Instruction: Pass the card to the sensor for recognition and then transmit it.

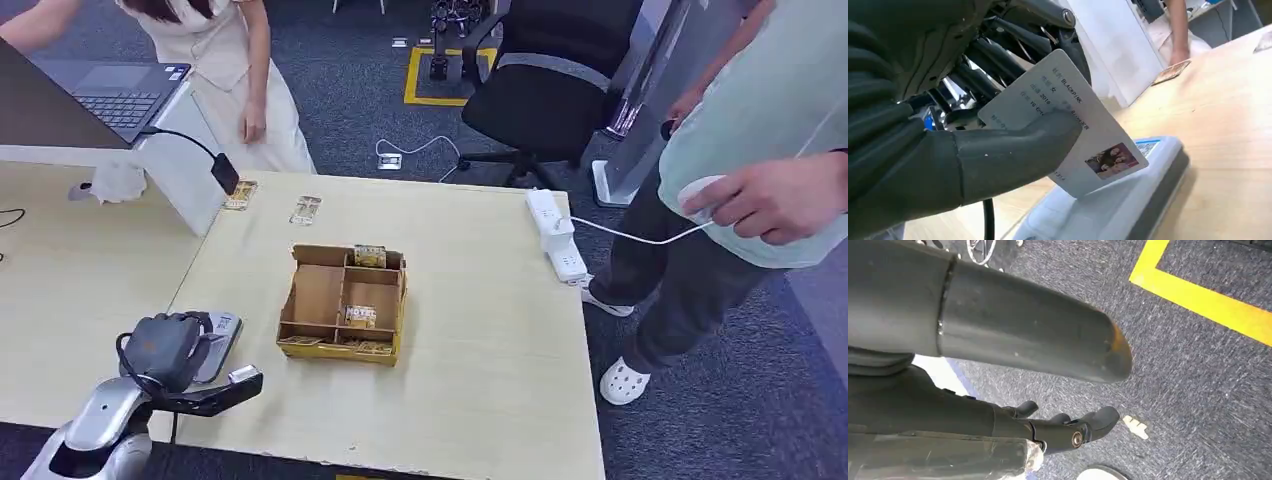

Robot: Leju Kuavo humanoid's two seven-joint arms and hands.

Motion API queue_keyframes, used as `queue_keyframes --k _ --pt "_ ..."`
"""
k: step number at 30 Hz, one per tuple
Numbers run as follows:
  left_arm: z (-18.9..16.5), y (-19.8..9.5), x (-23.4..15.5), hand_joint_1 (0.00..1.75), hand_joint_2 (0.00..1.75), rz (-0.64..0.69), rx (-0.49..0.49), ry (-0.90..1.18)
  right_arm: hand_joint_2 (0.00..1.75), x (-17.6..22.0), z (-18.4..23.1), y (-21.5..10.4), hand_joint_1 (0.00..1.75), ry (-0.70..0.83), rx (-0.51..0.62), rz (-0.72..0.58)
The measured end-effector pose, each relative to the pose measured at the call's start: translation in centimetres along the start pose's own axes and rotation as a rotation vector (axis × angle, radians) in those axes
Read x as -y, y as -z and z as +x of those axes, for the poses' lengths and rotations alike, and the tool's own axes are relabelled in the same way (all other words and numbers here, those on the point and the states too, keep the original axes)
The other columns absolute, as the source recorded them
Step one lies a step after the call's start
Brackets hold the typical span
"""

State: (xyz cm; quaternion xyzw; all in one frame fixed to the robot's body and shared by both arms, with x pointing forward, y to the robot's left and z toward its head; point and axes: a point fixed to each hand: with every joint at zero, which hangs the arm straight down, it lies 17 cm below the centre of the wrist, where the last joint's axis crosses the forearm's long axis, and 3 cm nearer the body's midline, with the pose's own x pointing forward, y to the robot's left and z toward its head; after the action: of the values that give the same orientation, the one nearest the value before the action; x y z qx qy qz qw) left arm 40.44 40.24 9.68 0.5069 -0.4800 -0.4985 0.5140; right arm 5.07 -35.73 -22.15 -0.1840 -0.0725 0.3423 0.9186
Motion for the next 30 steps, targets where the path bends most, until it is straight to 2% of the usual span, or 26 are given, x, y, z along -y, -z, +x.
queue_keyframes --k 21,30 --pt "1.0 -2.1 5.3 1.75 1.75 -0.219 0.041 -0.038 0.0 0.1 -0.4 0.0 0.0 -0.02 -0.013 -0.003" --pt "1.2 -2.2 5.6 1.75 1.75 -0.233 0.049 -0.041 0.0 0.2 -0.4 0.0 0.0 -0.02 -0.013 -0.005"
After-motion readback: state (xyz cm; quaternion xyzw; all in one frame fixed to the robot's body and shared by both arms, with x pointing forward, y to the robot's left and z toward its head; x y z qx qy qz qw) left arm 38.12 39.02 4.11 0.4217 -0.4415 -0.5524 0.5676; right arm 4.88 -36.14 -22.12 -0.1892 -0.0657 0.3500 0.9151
